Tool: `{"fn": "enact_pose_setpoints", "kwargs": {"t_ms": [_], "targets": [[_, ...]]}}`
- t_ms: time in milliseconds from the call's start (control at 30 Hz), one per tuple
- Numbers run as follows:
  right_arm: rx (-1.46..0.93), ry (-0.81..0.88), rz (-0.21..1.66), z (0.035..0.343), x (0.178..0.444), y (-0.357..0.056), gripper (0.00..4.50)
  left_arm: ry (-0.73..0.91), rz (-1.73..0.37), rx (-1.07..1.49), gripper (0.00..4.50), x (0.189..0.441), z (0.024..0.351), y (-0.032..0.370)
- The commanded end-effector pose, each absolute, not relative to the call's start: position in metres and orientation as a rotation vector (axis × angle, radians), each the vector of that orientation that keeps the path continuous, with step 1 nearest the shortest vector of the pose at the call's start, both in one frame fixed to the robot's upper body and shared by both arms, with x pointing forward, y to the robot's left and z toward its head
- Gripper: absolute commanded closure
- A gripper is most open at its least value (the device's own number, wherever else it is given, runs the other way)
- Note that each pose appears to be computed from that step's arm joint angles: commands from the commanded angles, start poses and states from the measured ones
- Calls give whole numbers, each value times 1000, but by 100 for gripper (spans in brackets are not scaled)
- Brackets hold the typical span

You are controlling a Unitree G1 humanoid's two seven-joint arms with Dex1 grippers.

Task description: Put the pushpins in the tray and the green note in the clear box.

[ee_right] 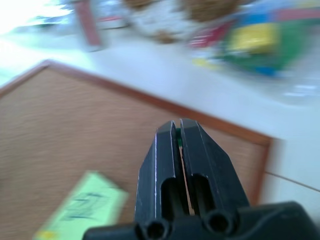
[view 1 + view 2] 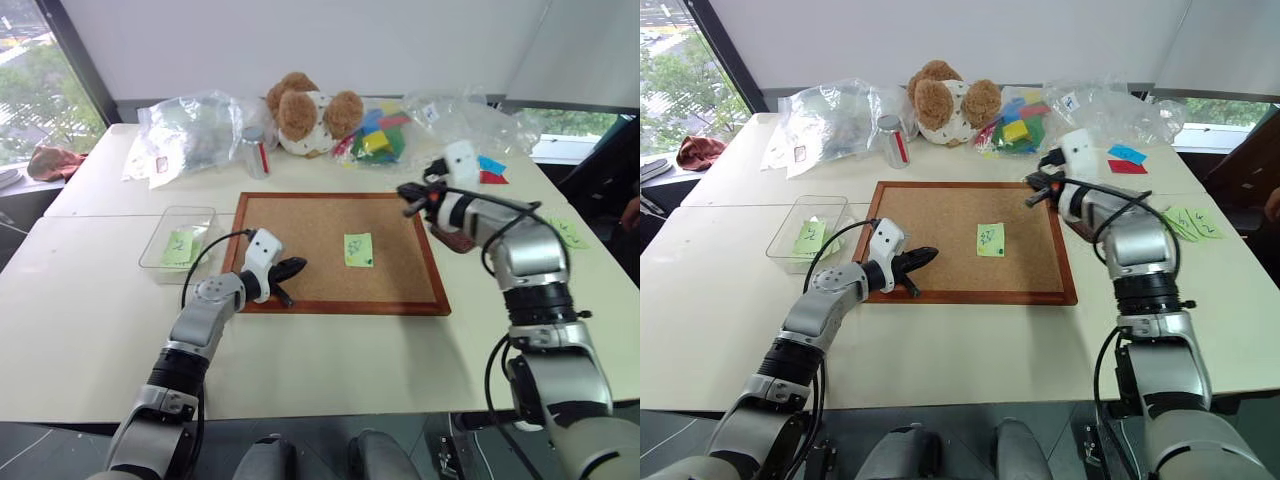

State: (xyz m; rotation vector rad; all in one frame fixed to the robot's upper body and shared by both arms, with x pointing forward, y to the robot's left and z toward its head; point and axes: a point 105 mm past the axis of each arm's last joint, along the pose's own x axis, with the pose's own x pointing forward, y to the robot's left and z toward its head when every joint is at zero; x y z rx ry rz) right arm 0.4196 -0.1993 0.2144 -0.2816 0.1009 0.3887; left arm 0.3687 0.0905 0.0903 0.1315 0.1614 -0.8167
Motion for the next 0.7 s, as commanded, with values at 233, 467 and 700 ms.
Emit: {"fn": "enact_pose_setpoints", "kwargs": {"t_ms": [233,467,700], "targets": [[-297,173,190,187,423,-268,445,261,-821,134,450,361,64,92],[-258,227,156,163,427,-282,445,263,-823,137,450,360,64,94],[-247,246,142,155,427,-287,445,263,-821,137,450,359,64,94]]}}
